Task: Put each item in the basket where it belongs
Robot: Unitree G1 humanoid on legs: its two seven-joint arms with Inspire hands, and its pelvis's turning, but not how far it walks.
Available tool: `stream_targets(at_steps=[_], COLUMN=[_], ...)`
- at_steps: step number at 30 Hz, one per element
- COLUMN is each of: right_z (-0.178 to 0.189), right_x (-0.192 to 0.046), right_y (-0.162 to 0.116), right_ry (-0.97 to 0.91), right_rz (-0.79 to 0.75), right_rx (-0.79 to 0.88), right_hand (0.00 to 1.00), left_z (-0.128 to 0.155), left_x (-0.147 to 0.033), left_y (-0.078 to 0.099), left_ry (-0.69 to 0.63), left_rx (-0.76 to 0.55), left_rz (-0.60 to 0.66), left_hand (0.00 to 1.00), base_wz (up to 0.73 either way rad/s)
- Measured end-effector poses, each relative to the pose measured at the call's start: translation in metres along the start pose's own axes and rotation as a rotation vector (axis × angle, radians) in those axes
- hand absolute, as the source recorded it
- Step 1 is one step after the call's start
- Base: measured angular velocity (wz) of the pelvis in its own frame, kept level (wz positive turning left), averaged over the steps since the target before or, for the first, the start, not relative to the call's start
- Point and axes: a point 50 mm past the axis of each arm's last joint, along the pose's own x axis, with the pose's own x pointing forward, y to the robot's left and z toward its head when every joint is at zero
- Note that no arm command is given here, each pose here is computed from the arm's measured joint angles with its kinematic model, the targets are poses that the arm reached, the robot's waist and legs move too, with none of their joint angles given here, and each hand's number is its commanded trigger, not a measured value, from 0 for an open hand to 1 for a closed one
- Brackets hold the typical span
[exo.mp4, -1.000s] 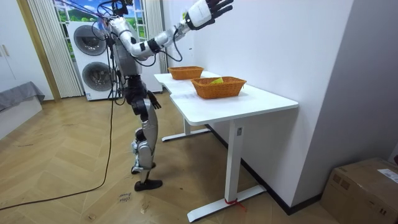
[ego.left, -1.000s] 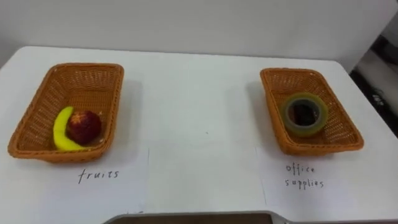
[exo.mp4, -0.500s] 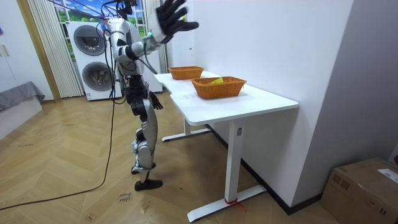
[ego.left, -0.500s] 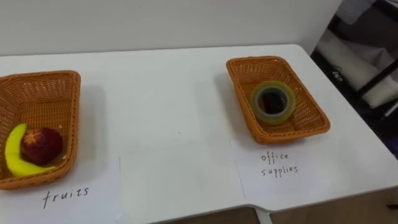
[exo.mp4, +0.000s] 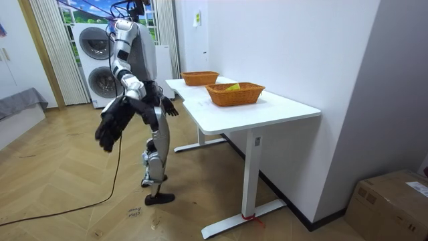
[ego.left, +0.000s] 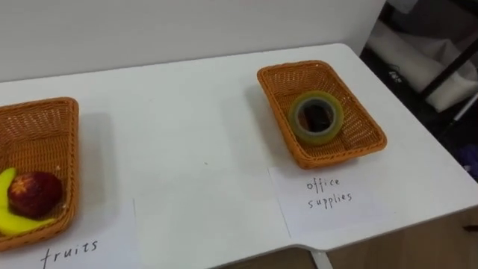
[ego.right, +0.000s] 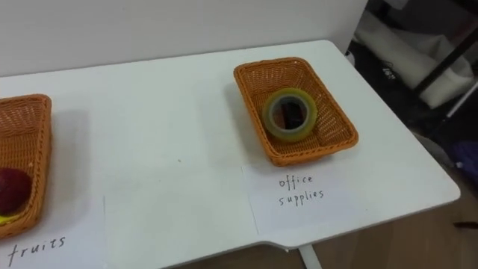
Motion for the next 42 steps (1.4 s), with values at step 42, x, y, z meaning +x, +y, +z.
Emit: stream_targets(at_steps=[42], right_z=[-0.181], right_x=[-0.092], right_y=[-0.01], right_ry=[0.188], right_rz=[1.001], right_rx=[-1.439], right_hand=[0.0], left_z=[-0.009], left_x=[-0.006], left_y=[-0.05], left_ry=[0.134], left_rx=[0.175], left_rz=[-0.213], left_hand=[0.0], base_wz=[0.05])
